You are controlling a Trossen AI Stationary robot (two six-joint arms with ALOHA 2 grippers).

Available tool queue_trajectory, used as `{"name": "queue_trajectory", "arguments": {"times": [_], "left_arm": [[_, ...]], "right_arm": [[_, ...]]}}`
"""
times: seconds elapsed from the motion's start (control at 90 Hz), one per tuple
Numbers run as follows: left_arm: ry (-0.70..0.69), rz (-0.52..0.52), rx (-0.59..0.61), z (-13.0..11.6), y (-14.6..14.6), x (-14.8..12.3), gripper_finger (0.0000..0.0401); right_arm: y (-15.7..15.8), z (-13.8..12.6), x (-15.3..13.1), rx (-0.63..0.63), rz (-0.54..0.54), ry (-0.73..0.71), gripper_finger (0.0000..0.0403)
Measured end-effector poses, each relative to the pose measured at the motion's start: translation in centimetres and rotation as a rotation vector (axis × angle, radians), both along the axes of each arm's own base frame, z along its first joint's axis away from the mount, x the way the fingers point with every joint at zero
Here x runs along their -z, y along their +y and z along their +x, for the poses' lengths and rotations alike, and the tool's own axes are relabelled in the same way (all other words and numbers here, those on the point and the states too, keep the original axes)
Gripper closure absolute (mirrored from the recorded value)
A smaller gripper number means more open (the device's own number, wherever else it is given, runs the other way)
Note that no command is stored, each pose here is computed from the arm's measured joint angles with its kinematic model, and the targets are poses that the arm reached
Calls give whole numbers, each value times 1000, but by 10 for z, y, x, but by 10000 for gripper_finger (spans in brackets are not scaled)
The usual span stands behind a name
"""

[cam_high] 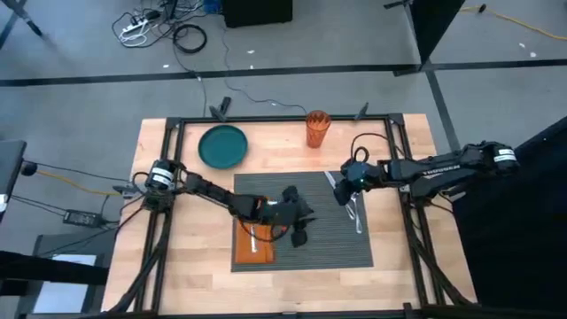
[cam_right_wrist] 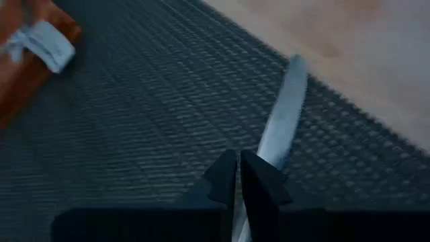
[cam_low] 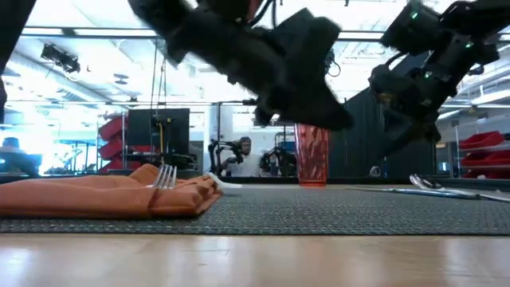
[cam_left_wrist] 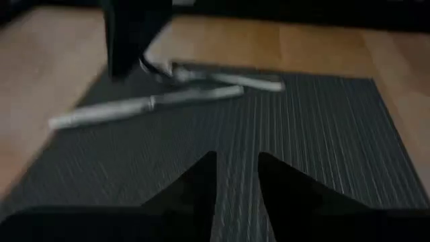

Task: Set table place
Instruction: Put the silver table knife to the left of the silver spoon on the black table placemat

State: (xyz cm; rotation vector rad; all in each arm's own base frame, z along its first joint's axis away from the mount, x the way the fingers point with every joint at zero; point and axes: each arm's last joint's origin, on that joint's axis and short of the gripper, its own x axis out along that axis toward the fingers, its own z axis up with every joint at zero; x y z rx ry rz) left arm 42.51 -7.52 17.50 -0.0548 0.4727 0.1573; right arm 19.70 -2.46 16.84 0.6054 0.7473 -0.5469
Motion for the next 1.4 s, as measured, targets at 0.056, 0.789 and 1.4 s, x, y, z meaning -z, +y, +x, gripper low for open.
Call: {"name": "queue_trajectory", "arguments": {"times": [0.056,0.789,1.4], "left_arm": [[6,13,-9,7,10,-4,307],[40,-39,-32,39,60,47,307],[115,-32,-32,35,59,54,307]], "right_arm": [[-5,1,3,-9,6,23,403],[-41,17,39,-18,32,98,262],[-15,29,40,-132,101,29,263]]}}
